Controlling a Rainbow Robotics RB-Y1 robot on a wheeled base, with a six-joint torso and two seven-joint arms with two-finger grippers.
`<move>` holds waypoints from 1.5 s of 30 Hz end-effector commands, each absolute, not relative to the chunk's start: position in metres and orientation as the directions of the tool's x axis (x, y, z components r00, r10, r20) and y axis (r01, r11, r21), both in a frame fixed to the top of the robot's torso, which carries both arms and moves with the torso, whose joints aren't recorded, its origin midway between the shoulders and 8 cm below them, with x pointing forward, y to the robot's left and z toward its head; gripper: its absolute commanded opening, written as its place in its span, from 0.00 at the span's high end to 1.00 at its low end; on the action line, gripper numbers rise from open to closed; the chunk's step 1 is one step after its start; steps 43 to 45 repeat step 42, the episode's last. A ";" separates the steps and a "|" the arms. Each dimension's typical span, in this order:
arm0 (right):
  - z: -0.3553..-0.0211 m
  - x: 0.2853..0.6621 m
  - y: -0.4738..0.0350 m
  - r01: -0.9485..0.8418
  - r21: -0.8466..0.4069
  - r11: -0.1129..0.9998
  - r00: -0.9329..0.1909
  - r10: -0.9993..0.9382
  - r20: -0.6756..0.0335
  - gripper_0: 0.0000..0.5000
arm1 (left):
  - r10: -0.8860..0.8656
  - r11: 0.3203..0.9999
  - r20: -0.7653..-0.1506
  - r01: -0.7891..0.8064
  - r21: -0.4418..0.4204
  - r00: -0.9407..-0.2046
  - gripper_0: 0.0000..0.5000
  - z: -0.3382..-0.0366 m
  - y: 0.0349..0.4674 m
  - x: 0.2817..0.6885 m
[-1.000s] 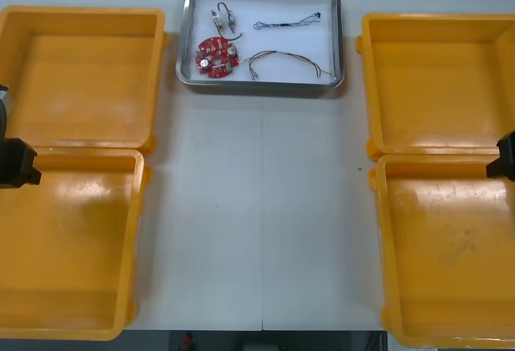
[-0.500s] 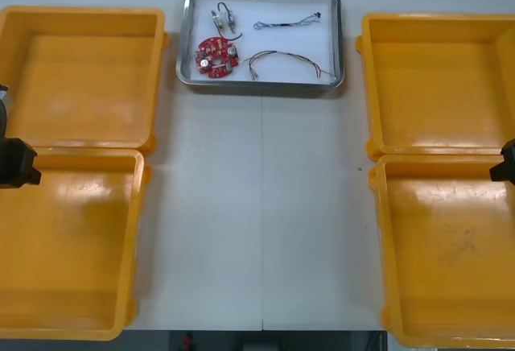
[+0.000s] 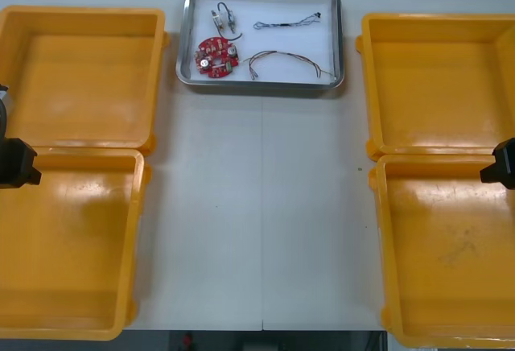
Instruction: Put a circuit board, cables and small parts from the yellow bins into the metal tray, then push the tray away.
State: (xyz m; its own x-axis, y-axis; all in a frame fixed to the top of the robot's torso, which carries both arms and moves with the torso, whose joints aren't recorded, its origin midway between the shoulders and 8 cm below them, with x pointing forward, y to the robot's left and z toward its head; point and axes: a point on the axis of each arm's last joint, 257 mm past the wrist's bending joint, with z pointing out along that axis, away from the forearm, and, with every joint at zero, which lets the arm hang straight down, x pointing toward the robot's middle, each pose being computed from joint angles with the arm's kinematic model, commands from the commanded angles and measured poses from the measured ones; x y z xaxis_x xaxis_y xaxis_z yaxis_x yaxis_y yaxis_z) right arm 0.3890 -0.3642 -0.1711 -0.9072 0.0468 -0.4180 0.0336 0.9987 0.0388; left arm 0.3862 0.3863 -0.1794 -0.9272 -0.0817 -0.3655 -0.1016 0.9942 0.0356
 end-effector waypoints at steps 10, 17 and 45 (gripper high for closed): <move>-0.175 0.390 -0.369 0.101 0.091 0.991 -0.903 0.130 -0.410 0.00 | -0.020 0.994 -0.385 -0.059 0.089 -0.923 0.00 -0.164 0.397 0.387; -0.175 0.390 -0.369 0.101 0.091 0.991 -0.903 0.130 -0.410 0.00 | -0.020 0.994 -0.385 -0.059 0.089 -0.923 0.00 -0.164 0.397 0.387; -0.175 0.390 -0.369 0.101 0.091 0.991 -0.903 0.130 -0.410 0.00 | -0.020 0.994 -0.385 -0.059 0.089 -0.923 0.00 -0.164 0.397 0.387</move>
